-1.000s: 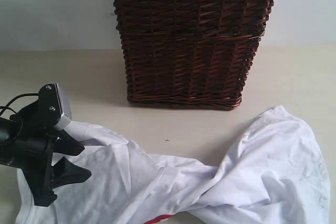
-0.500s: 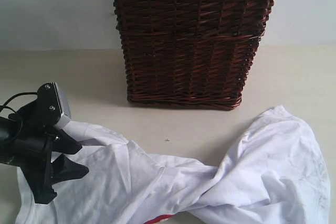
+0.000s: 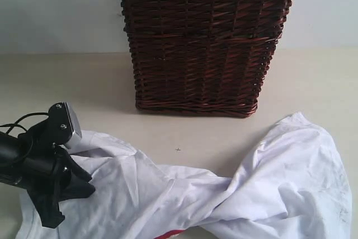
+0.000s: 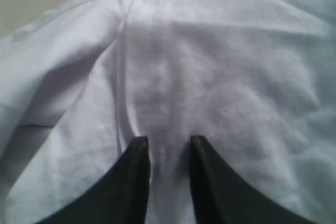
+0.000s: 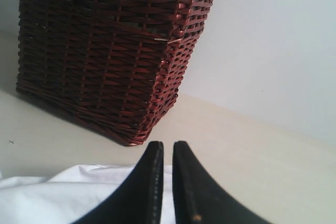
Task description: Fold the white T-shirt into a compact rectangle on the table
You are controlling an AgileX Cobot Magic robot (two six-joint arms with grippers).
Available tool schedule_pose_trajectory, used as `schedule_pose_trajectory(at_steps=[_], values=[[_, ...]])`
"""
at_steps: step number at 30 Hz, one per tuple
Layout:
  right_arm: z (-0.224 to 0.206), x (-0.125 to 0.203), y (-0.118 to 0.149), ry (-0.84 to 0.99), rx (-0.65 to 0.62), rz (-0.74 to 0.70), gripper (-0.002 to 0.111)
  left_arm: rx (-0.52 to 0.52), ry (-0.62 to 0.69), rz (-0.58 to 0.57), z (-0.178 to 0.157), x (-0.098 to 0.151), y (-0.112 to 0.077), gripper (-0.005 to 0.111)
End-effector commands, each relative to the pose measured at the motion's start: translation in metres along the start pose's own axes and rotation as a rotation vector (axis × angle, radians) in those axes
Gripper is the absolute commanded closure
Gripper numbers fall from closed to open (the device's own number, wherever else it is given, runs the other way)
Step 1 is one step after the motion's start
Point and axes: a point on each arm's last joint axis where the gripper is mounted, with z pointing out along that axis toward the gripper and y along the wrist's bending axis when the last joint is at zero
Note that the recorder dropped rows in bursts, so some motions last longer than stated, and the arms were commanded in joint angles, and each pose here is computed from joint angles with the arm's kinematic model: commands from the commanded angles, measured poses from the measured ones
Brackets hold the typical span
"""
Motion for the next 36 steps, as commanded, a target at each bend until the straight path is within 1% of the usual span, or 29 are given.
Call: schedule_pose_trajectory(at_steps=[1, 3, 7, 12, 14, 19, 21, 24, 25, 28, 30, 32, 34, 36], values=[[0.000, 0.000, 0.000, -0.012, 0.007, 0.009, 0.099, 0.032, -0.014, -0.024, 0.001, -0.001, -0.003, 0.107], [0.000, 0.000, 0.000, -0.012, 0.007, 0.009, 0.099, 0.017, -0.024, -0.032, -0.003, -0.004, -0.003, 0.107], [0.000, 0.000, 0.000, -0.012, 0.007, 0.009, 0.099, -0.071, -0.049, 0.000, -0.018, -0.012, 0.000, 0.107], [0.000, 0.000, 0.000, -0.012, 0.007, 0.009, 0.099, -0.183, -0.152, 0.077, -0.054, -0.031, -0.007, 0.107], [0.000, 0.000, 0.000, -0.012, 0.007, 0.009, 0.099, -0.266, -0.202, 0.118, -0.076, -0.040, -0.011, 0.107], [0.000, 0.000, 0.000, -0.010, 0.007, 0.009, 0.099, -0.563, -0.298, 0.183, -0.130, -0.054, -0.016, 0.107], [0.000, 0.000, 0.000, -0.010, 0.007, 0.009, 0.099, -0.619, -0.329, 0.239, -0.146, -0.060, -0.021, 0.107], [0.000, 0.000, 0.000, -0.010, 0.007, 0.009, 0.099, -0.626, -0.378, 0.351, -0.162, -0.071, -0.030, 0.107], [0.000, 0.000, 0.000, -0.010, 0.007, 0.009, 0.099, -0.601, -0.409, 0.373, -0.167, -0.077, -0.033, 0.107], [0.000, 0.000, 0.000, -0.010, 0.007, 0.009, 0.099, -0.536, -0.431, 0.393, -0.166, -0.086, -0.032, 0.107], [0.000, 0.000, 0.000, -0.010, 0.007, 0.009, 0.099, -0.538, -0.440, 0.416, -0.167, -0.095, -0.025, 0.107], [0.000, 0.000, 0.000, -0.010, 0.007, 0.009, 0.099, -0.550, -0.437, 0.431, -0.167, -0.107, -0.012, 0.107], [0.000, 0.000, 0.000, -0.010, 0.007, 0.009, 0.099, -0.525, -0.414, 0.415, -0.154, -0.118, 0.009, 0.107], [0.000, 0.000, 0.000, -0.010, 0.007, 0.009, 0.099, -0.493, -0.377, 0.387, -0.134, -0.121, 0.028, 0.107]])
